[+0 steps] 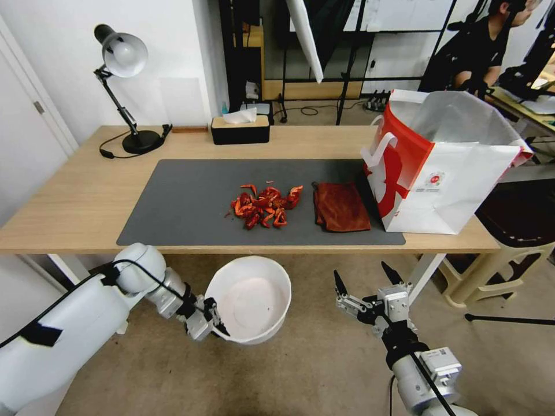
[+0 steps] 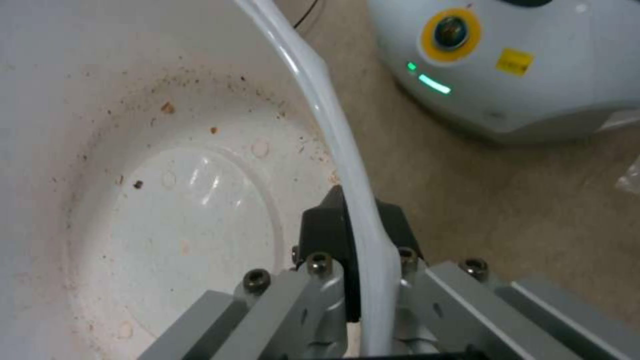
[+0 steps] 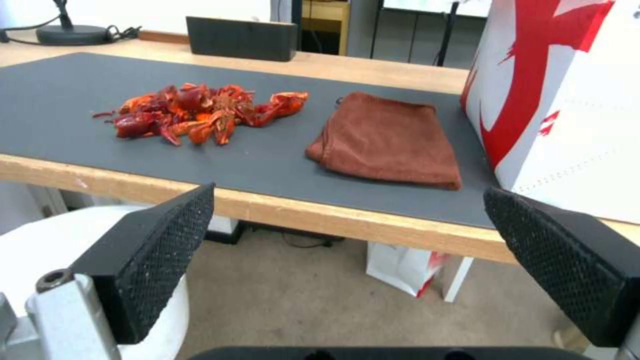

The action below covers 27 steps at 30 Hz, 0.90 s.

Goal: Sweep shrimp from table into container with towel, then put container into takeout bag.

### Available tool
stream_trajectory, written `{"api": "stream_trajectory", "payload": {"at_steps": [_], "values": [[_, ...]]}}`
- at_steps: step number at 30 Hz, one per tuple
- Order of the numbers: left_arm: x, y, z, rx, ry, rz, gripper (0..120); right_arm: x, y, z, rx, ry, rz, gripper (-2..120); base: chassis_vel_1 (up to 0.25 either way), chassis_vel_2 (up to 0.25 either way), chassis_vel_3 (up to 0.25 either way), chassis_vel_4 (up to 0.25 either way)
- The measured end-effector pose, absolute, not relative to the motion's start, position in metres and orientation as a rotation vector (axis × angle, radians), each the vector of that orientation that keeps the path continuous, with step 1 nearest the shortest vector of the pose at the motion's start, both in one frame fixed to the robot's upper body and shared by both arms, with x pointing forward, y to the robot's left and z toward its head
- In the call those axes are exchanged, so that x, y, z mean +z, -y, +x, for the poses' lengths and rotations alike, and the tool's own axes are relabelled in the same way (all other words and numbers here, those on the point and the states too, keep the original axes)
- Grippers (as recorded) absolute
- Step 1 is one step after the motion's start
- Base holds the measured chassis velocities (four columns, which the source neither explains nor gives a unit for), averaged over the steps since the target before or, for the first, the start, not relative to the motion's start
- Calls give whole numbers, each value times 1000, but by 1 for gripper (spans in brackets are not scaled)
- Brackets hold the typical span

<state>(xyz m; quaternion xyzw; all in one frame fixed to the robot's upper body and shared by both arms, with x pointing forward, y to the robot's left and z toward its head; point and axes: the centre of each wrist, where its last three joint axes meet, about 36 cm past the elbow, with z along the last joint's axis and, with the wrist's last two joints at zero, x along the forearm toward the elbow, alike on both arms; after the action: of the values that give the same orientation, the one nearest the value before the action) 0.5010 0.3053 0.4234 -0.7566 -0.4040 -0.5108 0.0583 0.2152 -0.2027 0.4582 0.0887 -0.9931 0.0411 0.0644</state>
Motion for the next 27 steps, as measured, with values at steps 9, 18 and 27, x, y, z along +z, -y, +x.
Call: {"api": "stream_trajectory", "payload": {"at_steps": [9, 18, 27], "values": [[432, -302, 507, -1668, 1213, -2246, 0, 449, 201, 221, 102, 2987, 254, 100, 0, 0, 0, 0], [434, -300, 507, -1700, 1189, -2238, 0, 432, 199, 232, 58, 2968, 251, 100, 0, 0, 0, 0], [441, -297, 516, -1746, 1167, -2228, 0, 425, 192, 272, -36, 3026, 277, 100, 0, 0, 0, 0]]}}
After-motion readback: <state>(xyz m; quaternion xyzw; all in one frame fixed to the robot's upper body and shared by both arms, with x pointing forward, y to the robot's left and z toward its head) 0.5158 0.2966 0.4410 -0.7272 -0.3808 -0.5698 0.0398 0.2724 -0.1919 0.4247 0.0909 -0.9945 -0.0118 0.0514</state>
